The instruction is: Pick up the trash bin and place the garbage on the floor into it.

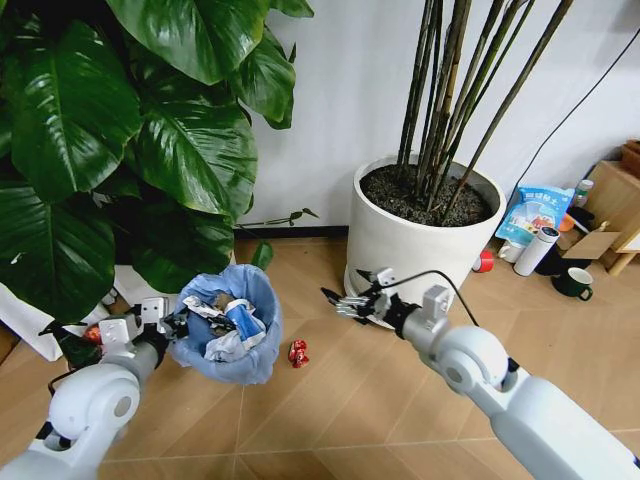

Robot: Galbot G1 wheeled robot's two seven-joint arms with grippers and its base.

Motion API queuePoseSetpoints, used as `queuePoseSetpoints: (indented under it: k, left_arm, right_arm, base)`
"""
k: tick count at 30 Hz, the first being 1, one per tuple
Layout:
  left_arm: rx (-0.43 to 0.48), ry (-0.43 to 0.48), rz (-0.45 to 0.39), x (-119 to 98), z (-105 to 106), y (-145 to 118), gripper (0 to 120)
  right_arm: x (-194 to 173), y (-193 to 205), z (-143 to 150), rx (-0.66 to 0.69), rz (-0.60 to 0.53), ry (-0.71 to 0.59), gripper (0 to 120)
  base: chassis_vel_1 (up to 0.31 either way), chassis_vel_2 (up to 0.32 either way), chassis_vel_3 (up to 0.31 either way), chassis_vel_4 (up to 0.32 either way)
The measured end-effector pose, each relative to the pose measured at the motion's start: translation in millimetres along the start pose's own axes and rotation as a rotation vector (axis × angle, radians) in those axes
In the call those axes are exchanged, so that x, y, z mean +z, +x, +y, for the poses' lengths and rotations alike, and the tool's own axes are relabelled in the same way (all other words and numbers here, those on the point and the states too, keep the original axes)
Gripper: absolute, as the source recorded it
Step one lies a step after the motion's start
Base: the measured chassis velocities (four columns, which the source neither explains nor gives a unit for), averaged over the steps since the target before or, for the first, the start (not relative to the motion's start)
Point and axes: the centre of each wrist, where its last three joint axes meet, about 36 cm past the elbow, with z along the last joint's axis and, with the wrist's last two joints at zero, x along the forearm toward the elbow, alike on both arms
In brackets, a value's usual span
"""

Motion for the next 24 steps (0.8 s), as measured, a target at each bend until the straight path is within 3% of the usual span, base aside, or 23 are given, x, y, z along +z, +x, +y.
queuePoseSetpoints:
  k: [9,11,13,17,24]
  left_arm:
    - [0.026,0.01,0.005,-6.6,-2.1,3.7,0]
    - [0.03,0.017,0.01,-7.7,-1.5,4.5,0]
    - [0.03,0.017,0.01,-7.7,-1.5,4.5,0]
    - [0.04,0.023,0.005,-9.9,-3.8,6.6,0]
    - [0.041,0.023,-0.007,-13.0,-4.6,10.7,0]
  right_arm:
    - [71.4,-31.4,-16.4,0.025,0.149,0.02,100]
    - [103.3,-54.7,-17.9,0.001,0.223,-0.003,100]
    - [103.3,-54.7,-17.9,0.001,0.223,-0.003,100]
    - [147.3,-103.0,2.0,-0.043,0.299,-0.059,100]
    - [172.4,-155.5,23.1,-0.075,0.336,-0.081,100]
  base:
    - [0.0,0.0,0.0,0.0]
    - [0.0,0.0,0.0,0.0]
    - [0.0,0.0,0.0,0.0]
    - [0.0,0.0,0.0,0.0]
    - [0.0,0.0,0.0,0.0]
